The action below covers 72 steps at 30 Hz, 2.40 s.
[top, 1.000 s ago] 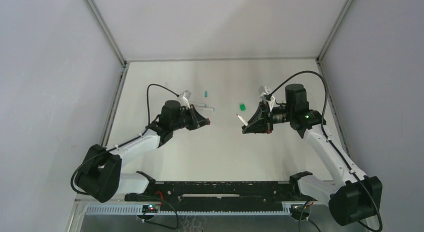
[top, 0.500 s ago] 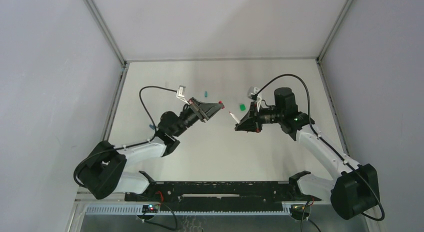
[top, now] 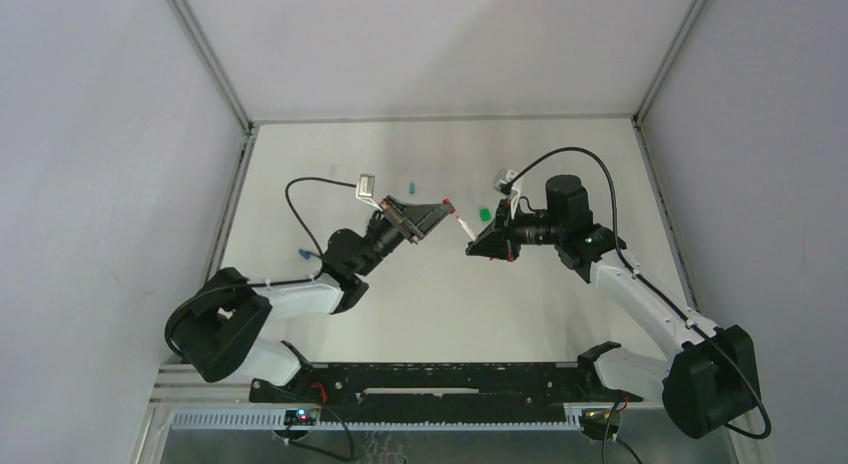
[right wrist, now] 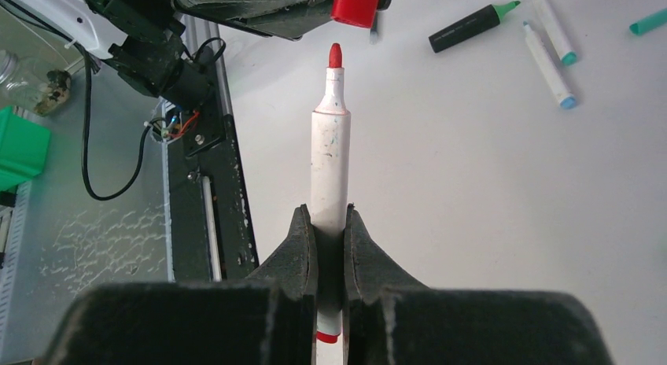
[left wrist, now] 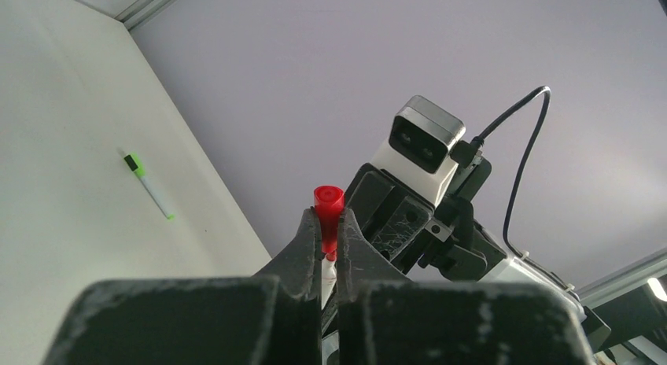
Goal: Insert the pens into the pen caps
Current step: Insert the pen cap onto the pen, then press the pen cap onto the pen.
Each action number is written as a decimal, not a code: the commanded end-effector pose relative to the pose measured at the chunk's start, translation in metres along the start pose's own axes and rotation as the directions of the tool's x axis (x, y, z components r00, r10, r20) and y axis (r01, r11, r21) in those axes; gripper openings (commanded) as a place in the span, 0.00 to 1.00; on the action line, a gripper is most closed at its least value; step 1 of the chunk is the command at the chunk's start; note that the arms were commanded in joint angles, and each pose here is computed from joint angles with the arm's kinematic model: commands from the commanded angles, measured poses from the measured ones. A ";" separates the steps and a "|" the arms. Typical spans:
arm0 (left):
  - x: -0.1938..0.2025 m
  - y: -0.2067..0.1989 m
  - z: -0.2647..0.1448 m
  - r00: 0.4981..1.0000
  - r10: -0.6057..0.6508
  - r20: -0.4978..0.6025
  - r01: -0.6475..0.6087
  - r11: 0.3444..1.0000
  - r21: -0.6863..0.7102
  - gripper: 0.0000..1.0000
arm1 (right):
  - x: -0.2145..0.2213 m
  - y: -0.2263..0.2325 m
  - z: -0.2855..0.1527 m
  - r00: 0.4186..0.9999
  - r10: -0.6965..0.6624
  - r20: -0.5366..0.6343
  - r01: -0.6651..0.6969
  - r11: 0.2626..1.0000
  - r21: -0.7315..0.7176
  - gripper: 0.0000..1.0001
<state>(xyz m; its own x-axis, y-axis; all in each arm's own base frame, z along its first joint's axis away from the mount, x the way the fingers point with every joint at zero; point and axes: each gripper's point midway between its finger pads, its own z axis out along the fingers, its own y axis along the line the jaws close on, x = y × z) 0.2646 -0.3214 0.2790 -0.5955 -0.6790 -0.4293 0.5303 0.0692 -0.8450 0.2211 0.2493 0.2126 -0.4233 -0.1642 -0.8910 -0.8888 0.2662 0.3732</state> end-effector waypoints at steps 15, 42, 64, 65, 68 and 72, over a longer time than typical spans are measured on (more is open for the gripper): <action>0.011 -0.012 0.005 1.000 -0.012 -0.014 0.013 0.998 0.054 0.00 | -0.007 -0.003 0.004 0.999 0.021 0.026 -0.022 1.000 0.020 0.00; 0.067 -0.052 0.001 0.925 0.305 -0.227 -0.206 0.903 0.377 0.12 | -0.045 0.055 -0.029 0.985 0.129 0.115 -0.089 0.949 -0.303 0.00; 0.054 -0.074 -0.021 0.884 0.438 -0.165 -0.339 0.843 0.418 0.47 | -0.050 0.083 -0.044 0.991 0.013 0.134 0.040 0.924 -0.379 0.00; 0.054 -0.074 -0.025 0.877 0.452 -0.164 -0.353 0.836 0.420 0.48 | -0.050 0.084 -0.044 0.991 0.005 0.135 0.047 0.922 -0.383 0.00; 0.053 -0.078 -0.042 0.853 0.503 -0.137 -0.401 0.802 0.444 0.53 | -0.046 0.089 -0.047 0.992 -0.020 0.122 0.068 0.910 -0.408 0.00; 0.042 -0.093 -0.067 0.795 0.606 -0.027 -0.521 0.705 0.481 0.71 | -0.038 0.097 -0.051 0.993 -0.069 0.094 0.104 0.886 -0.453 0.00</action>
<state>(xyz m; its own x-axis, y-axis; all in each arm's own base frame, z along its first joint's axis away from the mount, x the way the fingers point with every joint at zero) 0.1656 -0.3299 0.3037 -0.3668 -0.4420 -0.8186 0.9115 0.0050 -0.4112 0.1581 0.2359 0.2854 -0.4457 -0.0670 -0.8927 -0.8834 -0.1281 0.4507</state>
